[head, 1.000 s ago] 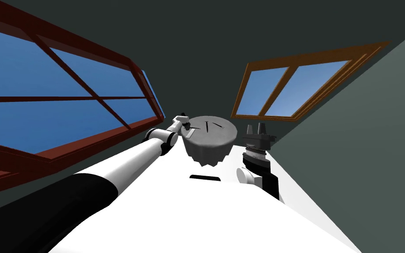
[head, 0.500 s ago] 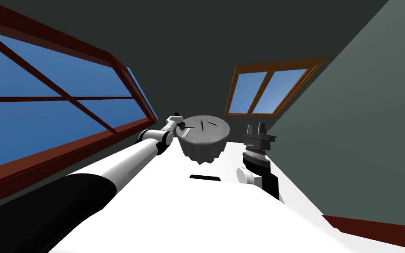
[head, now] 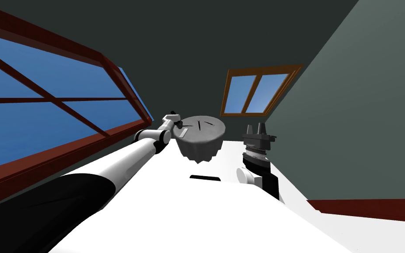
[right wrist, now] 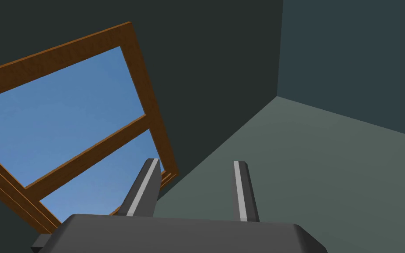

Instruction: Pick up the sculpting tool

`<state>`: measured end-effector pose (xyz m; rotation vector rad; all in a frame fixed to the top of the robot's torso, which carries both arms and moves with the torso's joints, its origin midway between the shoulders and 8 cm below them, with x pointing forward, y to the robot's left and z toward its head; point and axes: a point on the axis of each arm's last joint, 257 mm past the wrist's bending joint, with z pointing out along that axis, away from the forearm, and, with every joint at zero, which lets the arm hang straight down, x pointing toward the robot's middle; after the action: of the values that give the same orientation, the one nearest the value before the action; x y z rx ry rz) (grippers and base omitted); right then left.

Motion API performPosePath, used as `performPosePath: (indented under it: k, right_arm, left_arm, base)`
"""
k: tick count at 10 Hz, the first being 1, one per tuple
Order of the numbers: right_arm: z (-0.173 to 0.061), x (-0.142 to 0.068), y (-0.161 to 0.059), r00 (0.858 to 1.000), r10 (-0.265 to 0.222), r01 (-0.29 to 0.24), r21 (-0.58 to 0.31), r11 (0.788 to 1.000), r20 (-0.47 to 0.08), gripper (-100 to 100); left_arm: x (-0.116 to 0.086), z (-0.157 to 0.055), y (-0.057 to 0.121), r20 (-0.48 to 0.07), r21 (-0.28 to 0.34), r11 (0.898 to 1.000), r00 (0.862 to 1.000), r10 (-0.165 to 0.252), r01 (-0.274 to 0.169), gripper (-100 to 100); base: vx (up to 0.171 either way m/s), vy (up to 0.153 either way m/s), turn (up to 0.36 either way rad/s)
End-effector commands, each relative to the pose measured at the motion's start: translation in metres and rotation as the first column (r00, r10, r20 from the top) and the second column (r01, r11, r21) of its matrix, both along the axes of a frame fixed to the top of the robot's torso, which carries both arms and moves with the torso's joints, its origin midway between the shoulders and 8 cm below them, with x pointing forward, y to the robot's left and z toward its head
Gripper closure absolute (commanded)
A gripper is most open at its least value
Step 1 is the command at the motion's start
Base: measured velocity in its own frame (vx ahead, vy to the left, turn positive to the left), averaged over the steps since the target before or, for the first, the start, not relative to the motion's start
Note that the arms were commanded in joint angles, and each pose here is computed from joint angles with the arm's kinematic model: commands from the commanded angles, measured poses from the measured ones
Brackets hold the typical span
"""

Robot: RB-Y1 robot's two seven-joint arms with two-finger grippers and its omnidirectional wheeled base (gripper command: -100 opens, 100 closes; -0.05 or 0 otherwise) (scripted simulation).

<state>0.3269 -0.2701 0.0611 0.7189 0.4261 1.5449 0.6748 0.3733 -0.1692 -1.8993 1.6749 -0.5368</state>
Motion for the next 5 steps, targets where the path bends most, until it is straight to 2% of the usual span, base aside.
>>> performPosePath:
  k: [1,2,3,4,5]
  right_arm:
    - [0.0,0.0,0.0,1.0,0.0,0.0,0.0,1.0,0.0,0]
    - [0.0,0.0,0.0,1.0,0.0,0.0,0.0,1.0,0.0,0]
    - [0.0,0.0,0.0,1.0,0.0,0.0,0.0,1.0,0.0,0]
    - [0.0,0.0,0.0,1.0,0.0,0.0,0.0,1.0,0.0,0]
    - [0.0,0.0,0.0,1.0,0.0,0.0,0.0,1.0,0.0,0]
  left_arm:
    - [-0.007,-0.014,0.002,-0.037,-0.007,1.0,0.999,0.006,-0.006,100]
    - [-0.011,-0.021,0.003,-0.054,-0.011,1.0,0.999,0.009,-0.009,100]
    - [-0.018,-0.018,0.035,-0.052,-0.014,0.998,0.997,0.054,-0.055,100]
    - [-0.015,-0.019,0.021,-0.052,-0.012,0.999,0.998,0.036,-0.037,100]
    - [-0.015,-0.019,0.023,-0.052,-0.012,0.999,0.998,0.037,-0.038,0]
  base:
    - [0.006,0.0,0.005]
    - [0.0,0.0,0.0]
    - [-0.039,-0.025,-0.376]
    - [-0.026,-0.007,-0.101]
    - [-0.002,-0.002,0.012]
